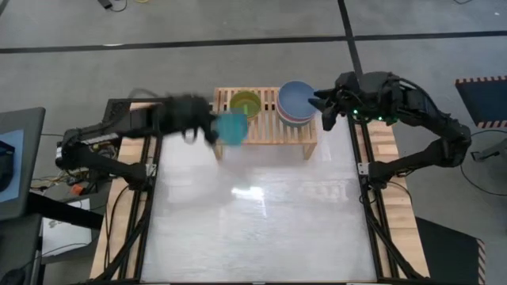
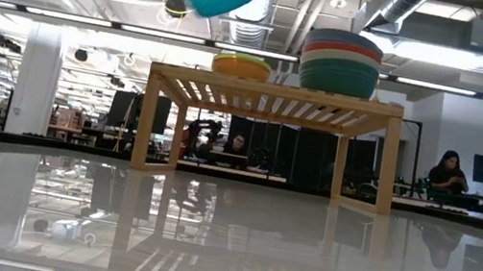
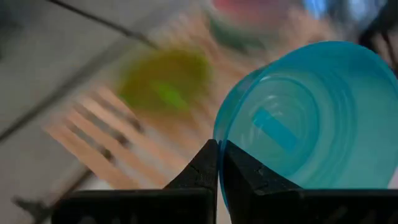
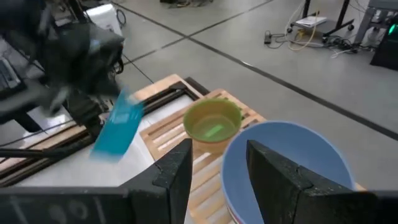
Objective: Place and stack bowls onto a shelf
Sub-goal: Stack the blue bowl on top of the green bowl on the shelf
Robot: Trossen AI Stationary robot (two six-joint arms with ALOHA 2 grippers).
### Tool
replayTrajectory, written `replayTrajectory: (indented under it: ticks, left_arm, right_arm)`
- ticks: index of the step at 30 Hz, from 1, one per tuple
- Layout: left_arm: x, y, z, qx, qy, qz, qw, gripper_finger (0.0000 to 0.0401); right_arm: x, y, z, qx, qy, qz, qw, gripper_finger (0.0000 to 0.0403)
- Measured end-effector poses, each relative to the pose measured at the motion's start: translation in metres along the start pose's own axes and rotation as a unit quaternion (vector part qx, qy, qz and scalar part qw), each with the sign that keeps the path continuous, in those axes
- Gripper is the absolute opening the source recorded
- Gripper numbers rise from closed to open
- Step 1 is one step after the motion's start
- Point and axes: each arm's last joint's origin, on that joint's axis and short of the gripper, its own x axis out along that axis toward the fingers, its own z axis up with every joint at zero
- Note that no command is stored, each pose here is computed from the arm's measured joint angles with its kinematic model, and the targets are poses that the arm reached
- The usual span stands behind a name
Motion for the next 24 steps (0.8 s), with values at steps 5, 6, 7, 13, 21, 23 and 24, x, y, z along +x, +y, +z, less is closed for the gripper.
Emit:
replayTrajectory:
  ticks: [5,6,7,13,21,23,24]
  left_arm:
    - [0.012,0.059,0.049,-0.102,-0.132,0.047,0.985,0.0000]
    - [0.017,0.067,0.054,-0.111,-0.133,0.049,0.984,0.0000]
    - [0.022,0.075,0.058,-0.117,-0.131,0.051,0.983,0.0000]
    - [0.062,0.097,0.075,-0.130,-0.070,0.067,0.987,0.0000]
    - [0.105,0.107,0.085,-0.129,0.033,0.079,0.988,0.0000]
    - [0.110,0.107,0.087,-0.130,0.052,0.068,0.988,0.0000]
    - [0.112,0.107,0.088,-0.130,0.059,0.063,0.988,0.0000]
  right_arm:
    - [-0.001,-0.002,-0.002,-0.006,0.010,-0.005,1.000,0.0175]
    - [-0.001,-0.002,-0.002,-0.007,0.012,-0.005,1.000,0.0175]
    - [-0.001,-0.002,-0.003,-0.009,0.013,-0.005,1.000,0.0175]
    - [-0.002,-0.003,-0.008,-0.018,0.038,-0.011,0.999,0.0175]
    - [-0.003,-0.005,-0.013,-0.023,0.064,-0.019,0.998,0.0175]
    - [-0.003,-0.005,-0.013,-0.023,0.066,-0.020,0.997,0.0175]
    - [-0.003,-0.005,-0.013,-0.023,0.066,-0.020,0.997,0.0175]
